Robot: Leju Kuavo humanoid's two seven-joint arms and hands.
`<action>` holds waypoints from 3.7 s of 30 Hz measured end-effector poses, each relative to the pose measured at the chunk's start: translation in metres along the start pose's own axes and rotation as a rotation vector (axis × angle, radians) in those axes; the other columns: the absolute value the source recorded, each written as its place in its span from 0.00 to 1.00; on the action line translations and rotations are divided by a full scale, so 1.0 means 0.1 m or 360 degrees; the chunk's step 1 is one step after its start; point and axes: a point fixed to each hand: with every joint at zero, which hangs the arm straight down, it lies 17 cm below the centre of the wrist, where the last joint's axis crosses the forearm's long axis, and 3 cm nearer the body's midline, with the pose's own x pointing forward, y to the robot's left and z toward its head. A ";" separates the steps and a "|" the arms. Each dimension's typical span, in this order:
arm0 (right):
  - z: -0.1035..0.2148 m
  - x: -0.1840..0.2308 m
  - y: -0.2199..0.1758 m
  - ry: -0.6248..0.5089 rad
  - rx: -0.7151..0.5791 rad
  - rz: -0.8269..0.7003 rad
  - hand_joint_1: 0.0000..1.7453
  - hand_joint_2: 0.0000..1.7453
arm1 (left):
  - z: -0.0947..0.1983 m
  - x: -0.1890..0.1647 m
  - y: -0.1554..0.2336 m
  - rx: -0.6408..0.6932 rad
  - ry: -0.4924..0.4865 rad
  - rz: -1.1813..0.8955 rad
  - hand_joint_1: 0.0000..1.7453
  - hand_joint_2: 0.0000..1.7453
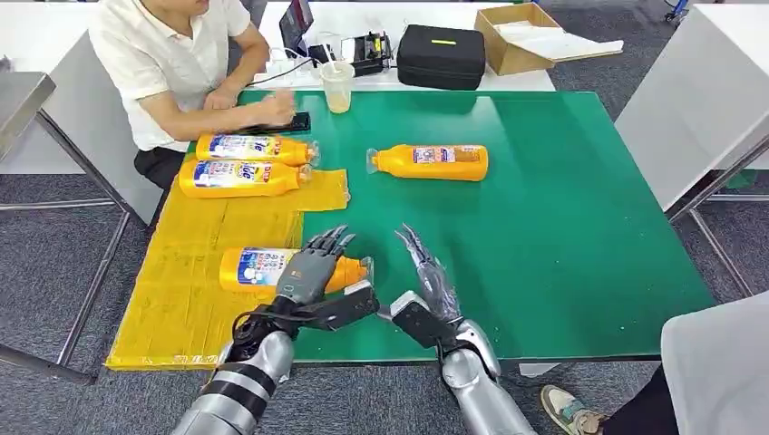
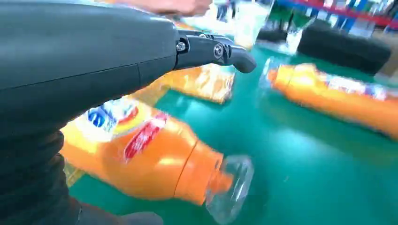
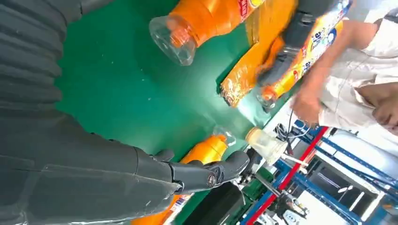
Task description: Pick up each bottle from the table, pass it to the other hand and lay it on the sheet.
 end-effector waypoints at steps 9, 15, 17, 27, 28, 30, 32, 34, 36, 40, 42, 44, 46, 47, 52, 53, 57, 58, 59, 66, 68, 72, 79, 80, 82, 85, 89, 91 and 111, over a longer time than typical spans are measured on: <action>0.17 -0.54 -0.65 0.0294 -0.0082 0.1090 0.00 1.00 | 0.29 0.46 0.48 0.0361 -0.0155 0.0023 0.00 1.00; 0.60 -0.95 -1.17 0.0476 -0.0079 0.1265 0.00 1.00 | 0.58 0.94 0.58 0.0468 -0.0345 0.0082 0.00 1.00; 0.65 -0.98 -1.21 0.0491 -0.0078 0.1280 0.00 1.00 | 0.61 1.01 0.61 0.0484 -0.0372 0.0088 0.00 1.00; 0.73 -1.06 -1.36 0.0549 -0.0085 0.1347 0.00 1.00 | 0.69 1.16 0.69 0.0529 -0.0451 0.0183 0.00 1.00; 0.77 -1.09 -1.39 0.0576 -0.0084 0.1363 0.00 1.00 | 0.71 1.18 0.72 0.0541 -0.0464 0.0229 0.00 1.00; 0.87 -1.18 -1.48 0.0635 -0.0070 0.1398 0.00 1.00 | 0.75 1.20 0.76 0.0553 -0.0478 0.0348 0.00 1.00; 0.95 -1.26 -1.56 0.0678 -0.0052 0.1436 0.00 1.00 | 0.78 1.22 0.79 0.0555 -0.0491 0.0404 0.00 1.00; 1.00 -1.31 -1.63 0.0706 -0.0037 0.1459 0.00 1.00 | 0.80 1.24 0.80 0.0547 -0.0501 0.0445 0.00 1.00; 1.04 -1.35 -1.67 0.0724 -0.0032 0.1467 0.00 1.00 | 0.81 1.25 0.81 0.0546 -0.0506 0.0467 0.00 1.00; 1.07 -1.37 -1.71 0.0740 -0.0033 0.1475 0.00 1.00 | 0.82 1.28 0.83 0.0546 -0.0525 0.0505 0.00 1.00; 1.10 -1.40 -1.74 0.0760 -0.0028 0.1507 0.00 1.00 | 0.83 1.28 0.82 0.0527 -0.0524 0.0584 0.00 1.00; 1.14 -1.44 -1.79 0.0794 -0.0024 0.1536 0.00 1.00 | 0.83 1.26 0.78 0.0474 -0.0508 0.0735 0.00 1.00; 1.20 -1.51 -1.83 0.0845 -0.0008 0.1554 0.00 1.00 | 0.83 1.22 0.72 0.0417 -0.0478 0.0912 0.00 1.00; 1.24 -1.55 -1.83 0.0873 0.0007 0.1551 0.00 1.00 | 0.84 1.19 0.71 0.0404 -0.0462 0.0973 0.00 1.00; 1.30 -1.68 -1.78 0.0921 0.0070 0.1534 0.00 1.00 | 0.85 1.13 0.72 0.0421 -0.0442 0.0982 0.00 1.00; 1.29 -1.71 -1.77 0.0917 0.0078 0.1527 0.00 1.00 | 0.85 1.12 0.73 0.0427 -0.0443 0.0980 0.00 1.00; 1.13 -1.75 -1.76 0.0900 0.0090 0.1501 0.00 1.00 | 0.85 1.13 0.73 0.0429 -0.0450 0.0966 0.00 1.00; 1.07 -1.77 -1.73 0.0902 0.0099 0.1483 0.00 1.00 | 0.85 1.13 0.74 0.0430 -0.0455 0.0964 0.00 1.00; 1.03 -1.78 -1.72 0.0902 0.0101 0.1474 0.00 1.00 | 0.85 1.14 0.74 0.0431 -0.0460 0.0962 0.00 1.00; 0.85 -1.92 -1.70 0.0947 0.0106 0.1390 0.00 1.00 | 0.84 1.18 0.72 0.0419 -0.0483 0.0961 0.00 1.00; 0.85 -1.96 -1.67 0.0961 0.0121 0.1367 0.00 1.00 | 0.84 1.19 0.71 0.0417 -0.0487 0.0963 0.00 1.00; 0.84 -2.03 -1.63 0.0983 0.0147 0.1334 0.00 1.00 | 0.84 1.18 0.75 0.0447 -0.0490 0.0969 0.00 1.00; 0.87 -2.16 -1.59 0.1063 0.0222 0.1281 0.04 1.00 | 0.84 1.14 0.78 0.0479 -0.0477 0.0964 0.00 1.00; 0.88 -2.20 -1.59 0.1088 0.0246 0.1267 0.04 1.00 | 0.84 1.14 0.78 0.0481 -0.0475 0.0964 0.00 1.00; 0.89 -2.25 -1.60 0.1123 0.0274 0.1244 1.00 1.00 | 0.84 1.13 0.79 0.0484 -0.0475 0.0963 0.00 1.00; 0.91 -2.30 -1.61 0.1148 0.0300 0.1227 1.00 1.00 | 0.84 1.13 0.79 0.0485 -0.0474 0.0963 0.00 1.00; 0.90 -2.35 -1.59 0.1152 0.0378 0.1125 1.00 1.00 | 0.84 1.15 0.80 0.0480 -0.0491 0.0979 0.00 1.00; 0.93 -2.30 -1.37 0.1043 0.0470 0.0797 1.00 1.00 | 0.84 1.18 0.81 0.0471 -0.0518 0.1002 0.00 1.00; 1.29 -1.70 -1.09 0.0675 0.0287 -0.0397 1.00 1.00 | 0.76 1.20 0.77 0.0415 -0.0525 0.1187 0.00 1.00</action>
